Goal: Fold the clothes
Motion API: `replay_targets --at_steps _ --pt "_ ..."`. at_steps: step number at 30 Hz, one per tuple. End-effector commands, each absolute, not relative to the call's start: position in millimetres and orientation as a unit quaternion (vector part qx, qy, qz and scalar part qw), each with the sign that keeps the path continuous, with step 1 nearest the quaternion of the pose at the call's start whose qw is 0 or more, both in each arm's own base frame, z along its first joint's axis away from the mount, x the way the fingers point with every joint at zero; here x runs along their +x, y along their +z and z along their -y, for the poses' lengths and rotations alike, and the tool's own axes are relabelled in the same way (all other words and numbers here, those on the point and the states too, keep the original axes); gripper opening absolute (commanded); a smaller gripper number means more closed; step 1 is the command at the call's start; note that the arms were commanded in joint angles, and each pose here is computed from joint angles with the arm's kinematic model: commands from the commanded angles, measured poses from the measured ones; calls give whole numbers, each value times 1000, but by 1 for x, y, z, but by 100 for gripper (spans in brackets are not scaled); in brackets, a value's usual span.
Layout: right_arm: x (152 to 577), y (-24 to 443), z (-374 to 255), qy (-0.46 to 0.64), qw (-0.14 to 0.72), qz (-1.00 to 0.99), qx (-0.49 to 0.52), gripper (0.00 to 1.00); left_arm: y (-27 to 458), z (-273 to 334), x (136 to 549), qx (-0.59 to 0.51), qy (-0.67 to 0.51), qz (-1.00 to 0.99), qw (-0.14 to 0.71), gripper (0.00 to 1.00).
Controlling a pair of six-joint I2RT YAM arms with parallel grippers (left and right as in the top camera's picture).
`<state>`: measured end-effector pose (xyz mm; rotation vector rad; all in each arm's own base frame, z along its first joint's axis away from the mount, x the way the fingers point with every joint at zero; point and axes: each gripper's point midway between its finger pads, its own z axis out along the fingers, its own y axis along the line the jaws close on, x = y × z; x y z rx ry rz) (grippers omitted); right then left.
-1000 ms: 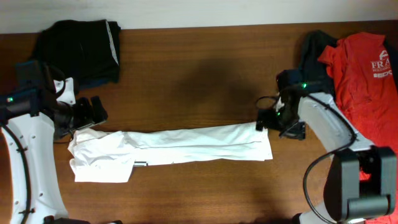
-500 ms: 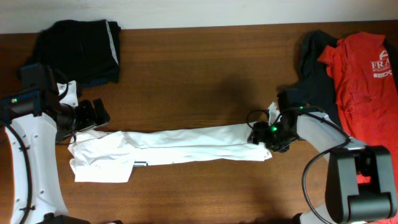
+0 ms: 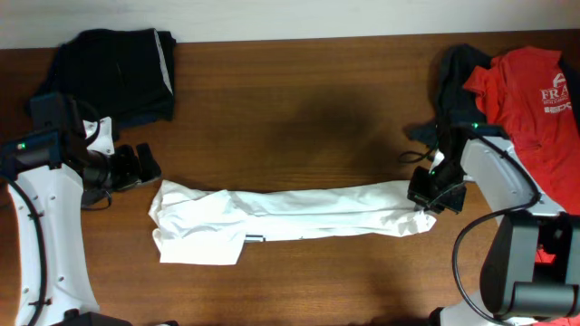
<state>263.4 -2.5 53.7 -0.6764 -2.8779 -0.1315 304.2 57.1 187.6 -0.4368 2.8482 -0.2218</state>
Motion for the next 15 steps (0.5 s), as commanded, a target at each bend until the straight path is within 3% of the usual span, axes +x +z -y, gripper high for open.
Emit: replay_targets --at_steps 1,15 --pt "269 64 -9 -17 72 978 -195 4 186 -53 305 -148 -86 -977 124 99" --pt "270 70 -201 -154 6 987 39 4 185 -51 312 -145 -94 -975 138 99"
